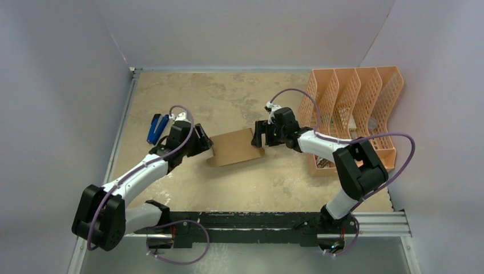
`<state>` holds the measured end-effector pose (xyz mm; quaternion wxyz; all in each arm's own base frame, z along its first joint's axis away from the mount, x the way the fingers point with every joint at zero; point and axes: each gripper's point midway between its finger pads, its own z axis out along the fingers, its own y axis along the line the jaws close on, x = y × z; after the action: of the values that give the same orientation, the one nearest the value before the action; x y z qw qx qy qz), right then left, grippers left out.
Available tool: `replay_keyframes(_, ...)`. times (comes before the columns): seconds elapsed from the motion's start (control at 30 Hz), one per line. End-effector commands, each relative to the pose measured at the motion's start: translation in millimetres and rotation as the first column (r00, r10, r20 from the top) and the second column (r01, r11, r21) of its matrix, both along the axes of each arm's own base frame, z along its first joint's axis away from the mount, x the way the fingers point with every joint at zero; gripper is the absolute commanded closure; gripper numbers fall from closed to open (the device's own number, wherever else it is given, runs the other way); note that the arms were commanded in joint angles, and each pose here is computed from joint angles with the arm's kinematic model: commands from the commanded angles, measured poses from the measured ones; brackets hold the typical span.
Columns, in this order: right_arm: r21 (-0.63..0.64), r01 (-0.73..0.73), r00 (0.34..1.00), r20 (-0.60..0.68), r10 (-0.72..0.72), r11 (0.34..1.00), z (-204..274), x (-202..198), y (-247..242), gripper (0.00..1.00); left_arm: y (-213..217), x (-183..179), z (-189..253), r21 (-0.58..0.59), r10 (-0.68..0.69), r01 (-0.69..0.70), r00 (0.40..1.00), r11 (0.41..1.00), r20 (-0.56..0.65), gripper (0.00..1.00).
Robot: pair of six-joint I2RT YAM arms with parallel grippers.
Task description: Fold the paper box
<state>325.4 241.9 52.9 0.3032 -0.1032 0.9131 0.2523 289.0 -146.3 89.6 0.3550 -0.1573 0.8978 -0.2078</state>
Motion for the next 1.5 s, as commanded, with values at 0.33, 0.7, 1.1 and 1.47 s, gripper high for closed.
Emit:
replay_keyframes(0.33, -0.052, -0.025, 1.0, 0.009, 0.026, 0.998, -10.5, 4.1, -1.2, 0.19, -33.4, 0.8, -45.9, -0.084, -0.096, 0.09, 0.992, 0.992, -0.076, 0.53)
replay_keyframes(0.7, 0.0, -0.064, 0.997, 0.03, 0.064, 0.998, 0.6, 3.4, 8.9, 0.22, -15.9, 17.6, -58.6, 0.04, -0.051, 0.053, 0.998, 0.998, -0.037, 0.58)
replay_keyframes(1.1, 0.026, -0.079, 0.991, 0.112, 0.075, 0.997, 43.3, 6.7, 10.3, 0.27, -19.1, 28.7, -8.0, 0.013, -0.049, 0.048, 0.997, 0.999, 0.059, 0.47)
replay_keyframes(1.47, 0.044, -0.106, 0.992, 0.076, 0.103, 0.993, 14.4, -1.0, 14.3, 0.54, -30.6, 5.4, -48.2, -0.038, -0.118, 0.116, 0.991, 0.993, -0.057, 0.63)
